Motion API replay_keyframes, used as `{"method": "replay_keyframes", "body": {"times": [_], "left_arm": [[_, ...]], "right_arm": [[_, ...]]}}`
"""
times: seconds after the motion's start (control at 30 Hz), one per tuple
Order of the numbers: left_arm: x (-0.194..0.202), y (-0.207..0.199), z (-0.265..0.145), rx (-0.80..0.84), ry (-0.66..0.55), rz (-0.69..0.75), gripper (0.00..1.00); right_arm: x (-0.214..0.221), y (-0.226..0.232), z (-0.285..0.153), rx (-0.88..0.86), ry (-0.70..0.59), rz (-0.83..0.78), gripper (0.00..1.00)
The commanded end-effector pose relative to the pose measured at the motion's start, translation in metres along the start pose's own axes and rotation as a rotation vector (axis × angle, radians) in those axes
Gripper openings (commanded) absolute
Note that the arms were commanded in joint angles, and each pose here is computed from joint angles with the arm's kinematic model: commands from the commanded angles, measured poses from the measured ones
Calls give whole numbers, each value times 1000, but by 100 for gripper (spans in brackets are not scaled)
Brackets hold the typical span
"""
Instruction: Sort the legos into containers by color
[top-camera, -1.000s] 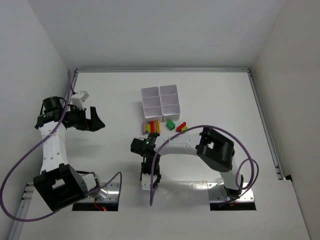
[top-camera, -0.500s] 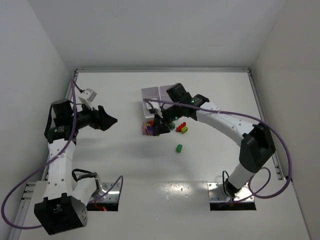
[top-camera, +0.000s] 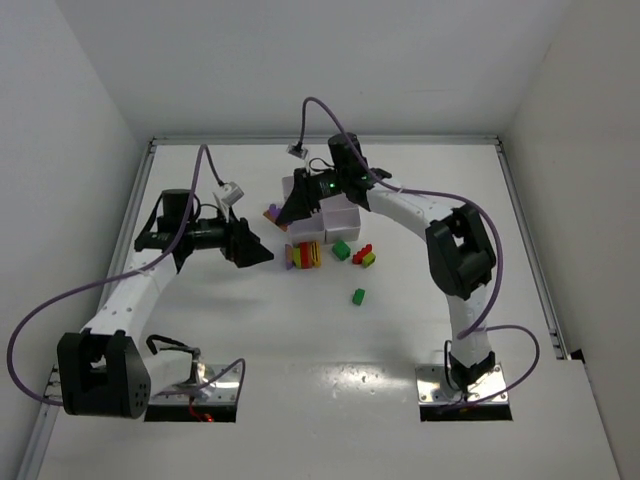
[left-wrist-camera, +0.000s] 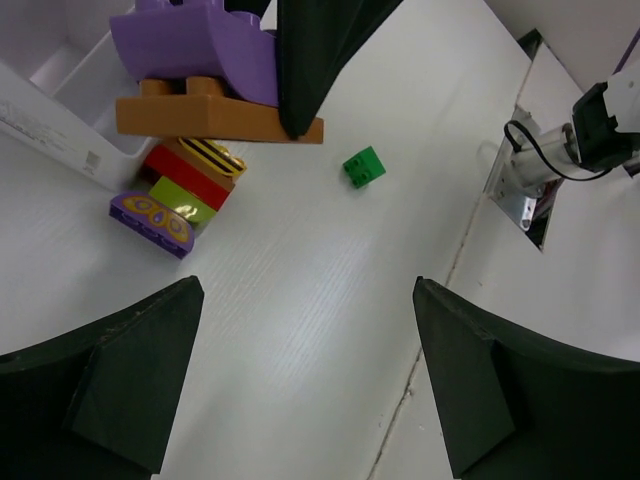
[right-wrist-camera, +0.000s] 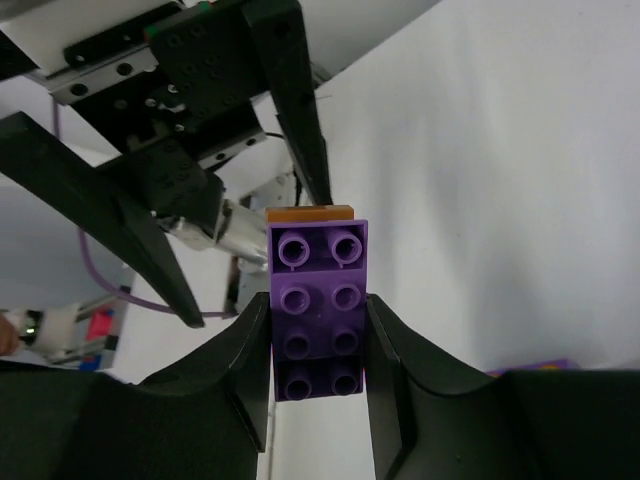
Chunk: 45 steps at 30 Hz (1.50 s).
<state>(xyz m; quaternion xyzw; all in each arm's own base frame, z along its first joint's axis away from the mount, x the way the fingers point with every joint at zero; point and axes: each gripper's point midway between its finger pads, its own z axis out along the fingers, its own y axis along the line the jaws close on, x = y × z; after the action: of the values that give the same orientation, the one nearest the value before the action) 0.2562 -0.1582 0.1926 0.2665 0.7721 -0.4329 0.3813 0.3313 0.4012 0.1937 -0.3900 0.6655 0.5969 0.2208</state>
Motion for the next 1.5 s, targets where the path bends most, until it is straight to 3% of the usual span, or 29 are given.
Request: {"method": "replay_keyframes", "body": {"times": [0.0,0.17,0.53,0.8,1.07,1.13,1.47], "left_arm": [[-31,-6,3,61,-62,145,92],[-45,-2,-1,81,-100,169,85],[-75,-6,5,219,-104,118,85],[-70,-8,12,266,-80,65,78],[-65,-9,16,276,-66,30,78],[-64,-5,18,267,-62,22,73],[-66,-1,24,275,-50,-6,25]], "right_arm": [[-31,34,1,-162,-34,-45,0],[-18,38,0,-218,-2,-38,0],[4,48,-7,-238,7,-70,0],[-2,49,-7,-212,-18,-102,0],[-9,53,-9,-215,-27,-130,0],[-10,58,-10,-224,-26,-139,0],[-11,64,-13,-232,-27,-168,0]]}}
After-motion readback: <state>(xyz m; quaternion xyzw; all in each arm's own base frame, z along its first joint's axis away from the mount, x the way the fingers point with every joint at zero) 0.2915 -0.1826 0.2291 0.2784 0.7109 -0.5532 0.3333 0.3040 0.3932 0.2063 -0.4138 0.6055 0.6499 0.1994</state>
